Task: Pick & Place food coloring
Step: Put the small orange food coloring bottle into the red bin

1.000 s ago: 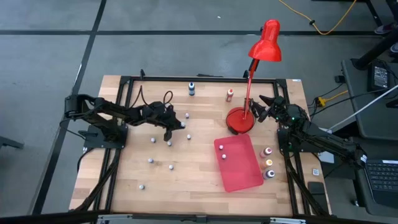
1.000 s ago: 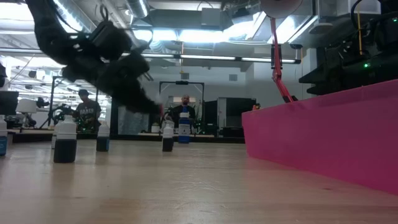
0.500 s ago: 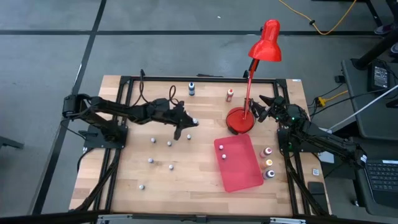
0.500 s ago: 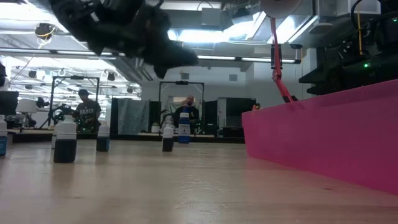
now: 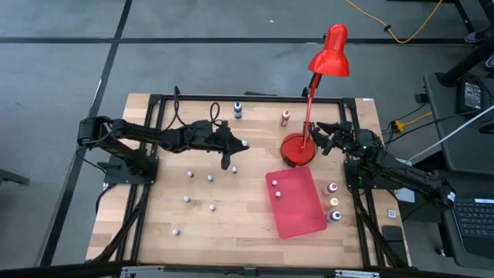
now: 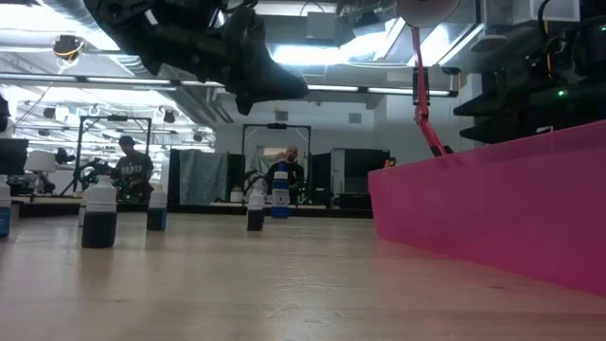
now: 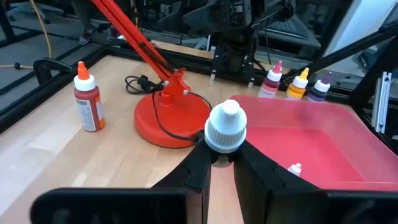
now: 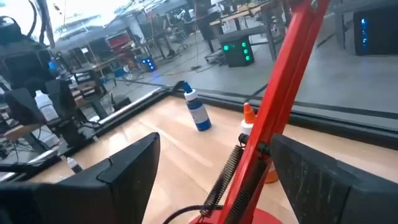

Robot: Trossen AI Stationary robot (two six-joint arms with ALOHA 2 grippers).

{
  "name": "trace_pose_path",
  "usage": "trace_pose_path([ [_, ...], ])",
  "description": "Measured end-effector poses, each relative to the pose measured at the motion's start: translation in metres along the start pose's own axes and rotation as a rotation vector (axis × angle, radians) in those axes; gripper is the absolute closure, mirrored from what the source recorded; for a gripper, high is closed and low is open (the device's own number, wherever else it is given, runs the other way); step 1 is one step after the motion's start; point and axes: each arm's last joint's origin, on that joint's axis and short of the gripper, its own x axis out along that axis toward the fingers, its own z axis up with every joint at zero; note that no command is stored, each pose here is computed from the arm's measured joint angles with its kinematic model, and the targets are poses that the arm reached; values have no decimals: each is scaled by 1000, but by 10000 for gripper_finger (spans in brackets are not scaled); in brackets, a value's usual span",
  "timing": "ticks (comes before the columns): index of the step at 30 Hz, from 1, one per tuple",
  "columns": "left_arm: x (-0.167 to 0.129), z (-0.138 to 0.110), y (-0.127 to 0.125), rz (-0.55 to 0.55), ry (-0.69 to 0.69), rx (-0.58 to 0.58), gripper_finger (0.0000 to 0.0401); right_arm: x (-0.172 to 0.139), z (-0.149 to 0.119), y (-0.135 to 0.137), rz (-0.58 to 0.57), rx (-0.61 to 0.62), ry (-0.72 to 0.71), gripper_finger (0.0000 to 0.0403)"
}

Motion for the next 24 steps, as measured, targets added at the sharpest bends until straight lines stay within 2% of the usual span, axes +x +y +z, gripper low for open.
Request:
trace_pose_path([
  [2, 0, 0, 0, 2, 1, 0, 354, 0, 0, 0, 0, 2, 1, 97],
  [5, 0, 0, 0, 1, 1, -11, 354, 0, 1, 1, 17, 144, -2, 97],
  [7, 0, 0, -1, -6, 2, -17, 354, 0, 1, 2, 41, 178, 7, 97],
  [11, 0, -1, -6, -24, 6, -29, 354, -1, 7, 6, 138, 184, -38, 97],
  [13, 0, -2, -9, -34, 8, -27, 354, -2, 15, 11, 241, 173, -80, 97],
  [15, 1, -2, -12, -43, 12, -25, 354, -4, 25, 17, 295, 166, -95, 97],
  [24, 6, 25, -28, -68, 103, 20, 360, -5, 97, 47, 324, 34, -54, 97],
])
